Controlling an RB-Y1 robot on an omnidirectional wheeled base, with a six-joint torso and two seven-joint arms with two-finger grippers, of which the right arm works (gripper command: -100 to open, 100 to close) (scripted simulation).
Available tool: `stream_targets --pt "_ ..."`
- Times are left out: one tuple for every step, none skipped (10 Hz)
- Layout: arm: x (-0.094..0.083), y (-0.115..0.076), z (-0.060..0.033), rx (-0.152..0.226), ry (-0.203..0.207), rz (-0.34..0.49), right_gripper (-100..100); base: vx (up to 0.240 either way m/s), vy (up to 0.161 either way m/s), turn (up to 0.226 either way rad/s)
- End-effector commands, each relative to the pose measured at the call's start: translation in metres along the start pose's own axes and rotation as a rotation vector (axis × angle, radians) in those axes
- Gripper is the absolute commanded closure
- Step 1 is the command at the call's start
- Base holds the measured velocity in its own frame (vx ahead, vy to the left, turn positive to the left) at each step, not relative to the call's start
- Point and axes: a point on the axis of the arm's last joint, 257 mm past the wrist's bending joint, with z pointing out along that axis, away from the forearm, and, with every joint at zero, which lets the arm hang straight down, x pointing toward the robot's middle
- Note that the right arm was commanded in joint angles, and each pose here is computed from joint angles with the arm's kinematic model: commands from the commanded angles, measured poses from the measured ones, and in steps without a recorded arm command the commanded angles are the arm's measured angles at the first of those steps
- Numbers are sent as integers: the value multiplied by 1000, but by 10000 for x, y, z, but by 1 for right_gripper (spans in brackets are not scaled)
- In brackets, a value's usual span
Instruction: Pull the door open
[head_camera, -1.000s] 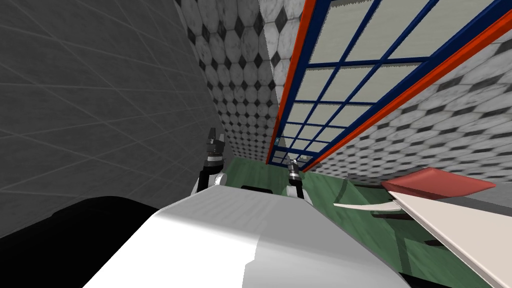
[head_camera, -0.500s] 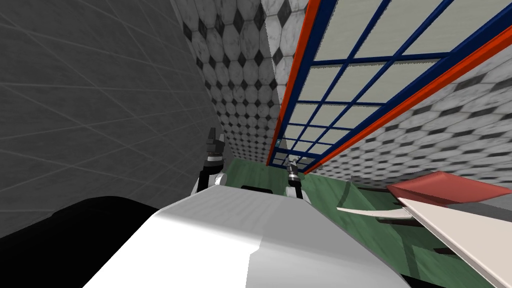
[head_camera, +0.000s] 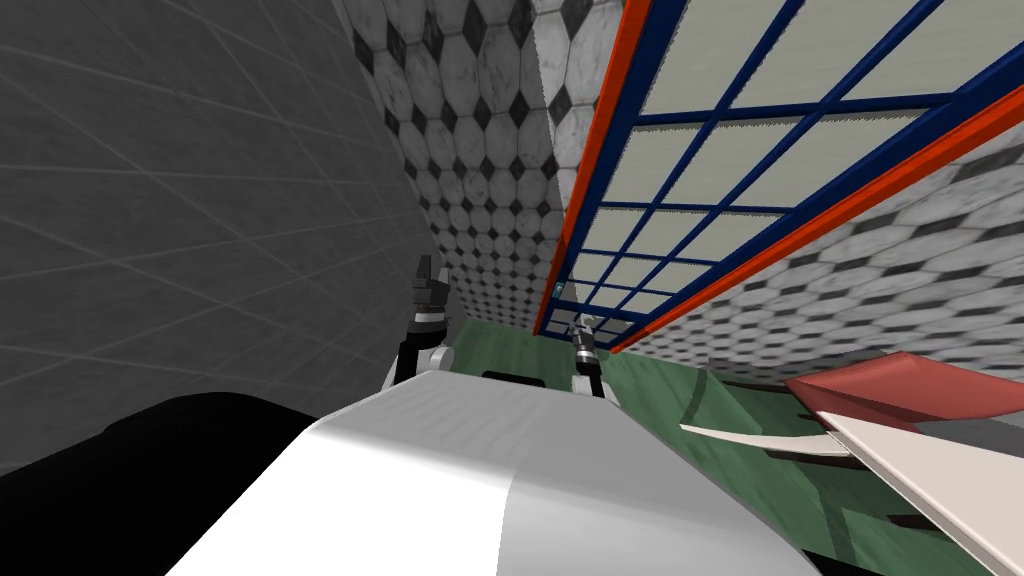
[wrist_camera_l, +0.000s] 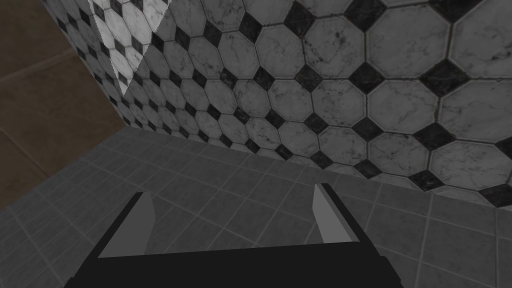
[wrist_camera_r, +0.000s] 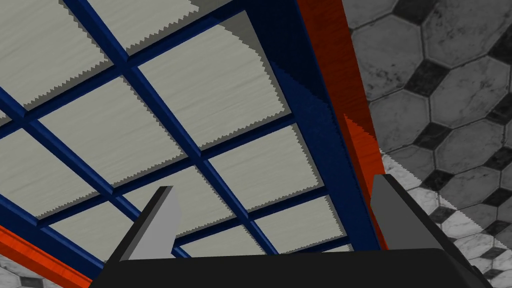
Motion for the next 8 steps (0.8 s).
stream_targets --pt "88 -30 -22 6 14 -35 -100 107 12 1" --pt "130 -50 -33 9 21 -54 -100 95 17 2" --pt "172 -70 -45 12 29 -73 -100 95 24 2" --pt "214 -90 -57 15 37 -92 -100 98 21 1" --pt "256 -109 -70 18 45 -111 -100 108 15 1" --pt "296 -128 -83 21 53 -130 -100 98 11 3" --pt "331 -144 -95 23 60 -146 -100 94 10 1" --pt "366 -159 -107 25 66 -162 -100 85 6 1"
